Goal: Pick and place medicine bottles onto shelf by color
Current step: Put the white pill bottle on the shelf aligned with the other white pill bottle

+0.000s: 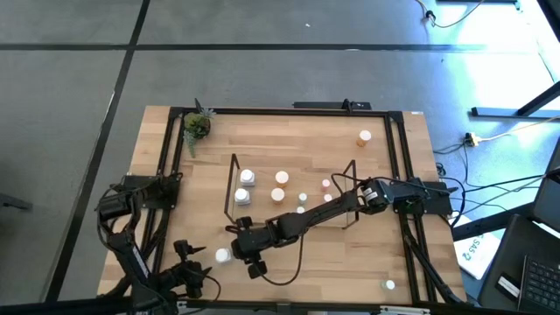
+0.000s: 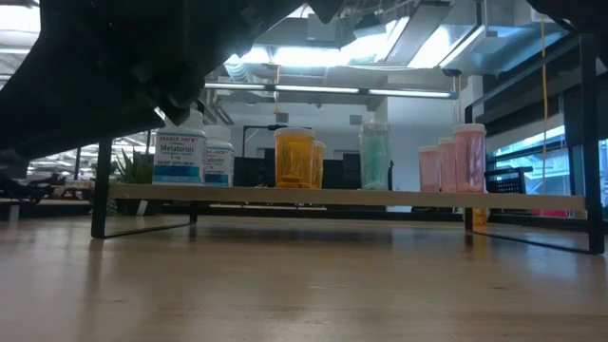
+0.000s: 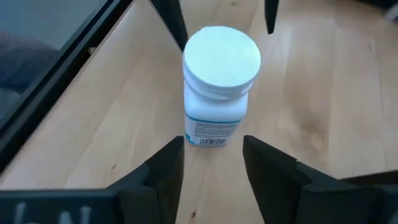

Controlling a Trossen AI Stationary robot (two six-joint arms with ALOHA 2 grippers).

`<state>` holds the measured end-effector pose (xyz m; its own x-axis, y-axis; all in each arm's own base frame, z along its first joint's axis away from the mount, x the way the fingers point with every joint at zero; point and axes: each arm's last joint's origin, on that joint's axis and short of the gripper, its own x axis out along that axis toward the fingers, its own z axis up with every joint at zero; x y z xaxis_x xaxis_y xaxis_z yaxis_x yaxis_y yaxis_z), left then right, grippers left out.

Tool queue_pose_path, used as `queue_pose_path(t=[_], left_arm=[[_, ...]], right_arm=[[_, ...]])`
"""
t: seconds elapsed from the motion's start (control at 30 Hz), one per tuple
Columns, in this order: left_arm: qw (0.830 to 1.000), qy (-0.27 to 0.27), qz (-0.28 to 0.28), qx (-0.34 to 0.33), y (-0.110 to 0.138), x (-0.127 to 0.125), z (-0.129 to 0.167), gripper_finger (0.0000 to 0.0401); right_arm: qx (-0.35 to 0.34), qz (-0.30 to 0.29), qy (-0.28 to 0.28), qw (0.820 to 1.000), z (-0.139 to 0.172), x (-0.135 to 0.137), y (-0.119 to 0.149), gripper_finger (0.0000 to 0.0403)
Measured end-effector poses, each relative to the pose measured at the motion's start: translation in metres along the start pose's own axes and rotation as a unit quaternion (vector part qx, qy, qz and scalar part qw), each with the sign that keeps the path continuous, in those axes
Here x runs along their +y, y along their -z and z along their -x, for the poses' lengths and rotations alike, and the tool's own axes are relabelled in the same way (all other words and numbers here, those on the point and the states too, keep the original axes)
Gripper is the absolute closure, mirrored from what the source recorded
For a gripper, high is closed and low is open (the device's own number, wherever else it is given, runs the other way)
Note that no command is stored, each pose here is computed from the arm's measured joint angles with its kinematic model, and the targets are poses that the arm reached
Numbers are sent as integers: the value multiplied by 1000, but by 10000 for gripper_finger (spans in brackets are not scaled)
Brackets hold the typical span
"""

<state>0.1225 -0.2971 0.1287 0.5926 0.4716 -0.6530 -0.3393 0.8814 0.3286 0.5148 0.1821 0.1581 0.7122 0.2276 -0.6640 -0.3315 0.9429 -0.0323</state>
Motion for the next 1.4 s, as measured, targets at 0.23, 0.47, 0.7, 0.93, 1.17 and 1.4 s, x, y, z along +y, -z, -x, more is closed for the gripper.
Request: queue_pose_path(t=[0.23, 0.47, 0.7, 0.93, 1.17, 1.4], left_arm=[[1000, 2, 4, -3, 3, 1, 3, 75], [1000, 2, 14, -1, 3, 1, 3, 75], [999, -7, 36, 21, 4, 2, 3, 75], [999, -10, 35, 24, 5, 3, 3, 75], [998, -9, 53, 23, 5, 3, 4, 75], [998, -4, 57, 21, 9, 3, 8, 75]], right_arm=[[-34, 57, 2, 998, 0, 0, -7, 171], [-63, -3, 2, 998, 6, -2, -20, 150], [-63, -54, -20, 996, 6, -12, -20, 150], [-65, -54, -32, 996, 6, -11, -20, 150], [-73, -52, -33, 995, 6, -10, -21, 150], [-76, -47, -31, 996, 6, -7, -22, 150]])
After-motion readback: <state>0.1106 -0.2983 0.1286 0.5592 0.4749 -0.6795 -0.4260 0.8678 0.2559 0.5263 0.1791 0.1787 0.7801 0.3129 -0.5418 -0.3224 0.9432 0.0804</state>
